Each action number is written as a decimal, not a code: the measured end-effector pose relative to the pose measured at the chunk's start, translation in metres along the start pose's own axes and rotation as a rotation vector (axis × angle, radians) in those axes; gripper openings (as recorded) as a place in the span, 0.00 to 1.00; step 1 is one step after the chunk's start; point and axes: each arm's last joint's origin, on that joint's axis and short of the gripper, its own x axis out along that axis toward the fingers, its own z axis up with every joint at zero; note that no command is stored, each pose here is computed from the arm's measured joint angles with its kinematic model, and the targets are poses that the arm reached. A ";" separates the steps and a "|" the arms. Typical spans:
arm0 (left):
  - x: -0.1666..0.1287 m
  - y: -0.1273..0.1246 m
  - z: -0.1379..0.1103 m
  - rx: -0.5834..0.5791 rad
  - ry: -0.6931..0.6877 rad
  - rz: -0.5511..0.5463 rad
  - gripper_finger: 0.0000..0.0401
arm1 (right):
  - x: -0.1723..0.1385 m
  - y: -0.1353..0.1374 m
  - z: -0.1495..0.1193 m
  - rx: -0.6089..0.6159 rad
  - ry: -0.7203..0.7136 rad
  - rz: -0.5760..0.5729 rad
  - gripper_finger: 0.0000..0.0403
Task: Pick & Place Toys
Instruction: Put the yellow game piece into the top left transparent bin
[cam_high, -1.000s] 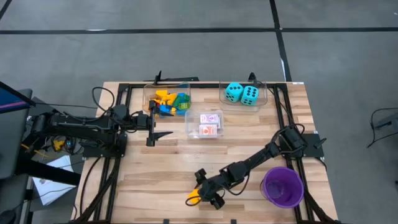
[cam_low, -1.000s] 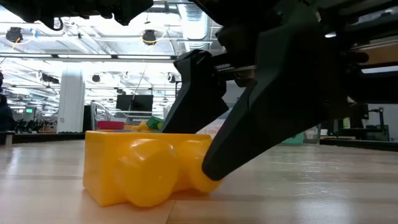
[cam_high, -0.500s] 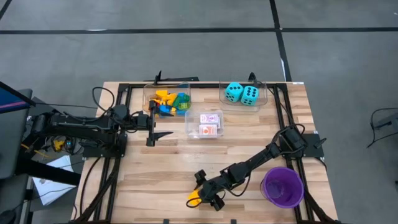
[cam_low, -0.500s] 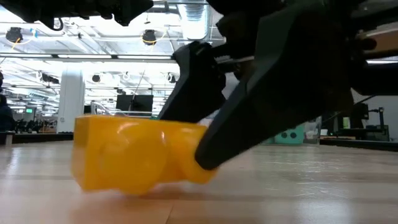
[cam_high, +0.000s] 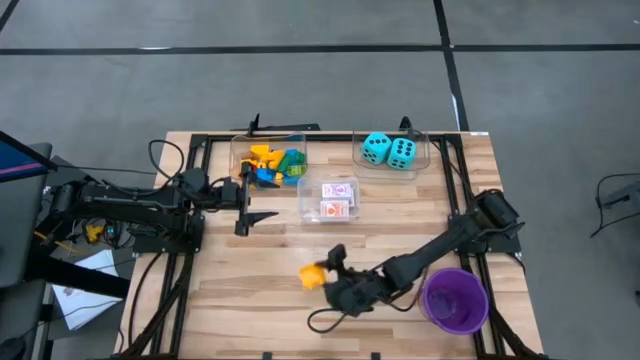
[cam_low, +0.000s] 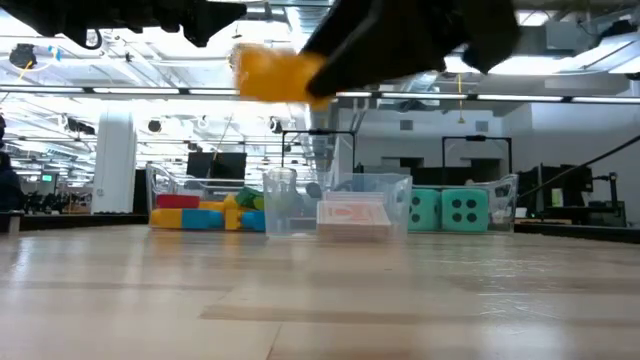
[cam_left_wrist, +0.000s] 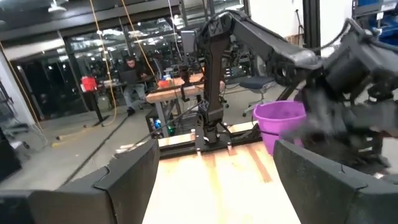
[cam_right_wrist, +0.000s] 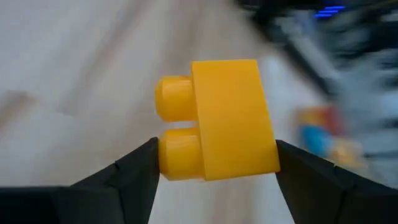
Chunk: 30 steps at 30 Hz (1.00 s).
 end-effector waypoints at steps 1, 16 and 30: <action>0.000 0.000 0.000 -0.018 0.001 0.000 0.77 | -0.007 -0.004 0.002 -0.018 0.011 -0.070 0.68; 0.002 -0.001 -0.001 -0.180 -0.001 -0.022 0.77 | -0.023 -0.038 -0.003 -0.289 0.381 -0.778 0.67; 0.041 -0.010 -0.032 -0.324 0.021 -0.044 0.77 | -0.016 -0.049 -0.009 -0.343 0.453 -0.792 0.67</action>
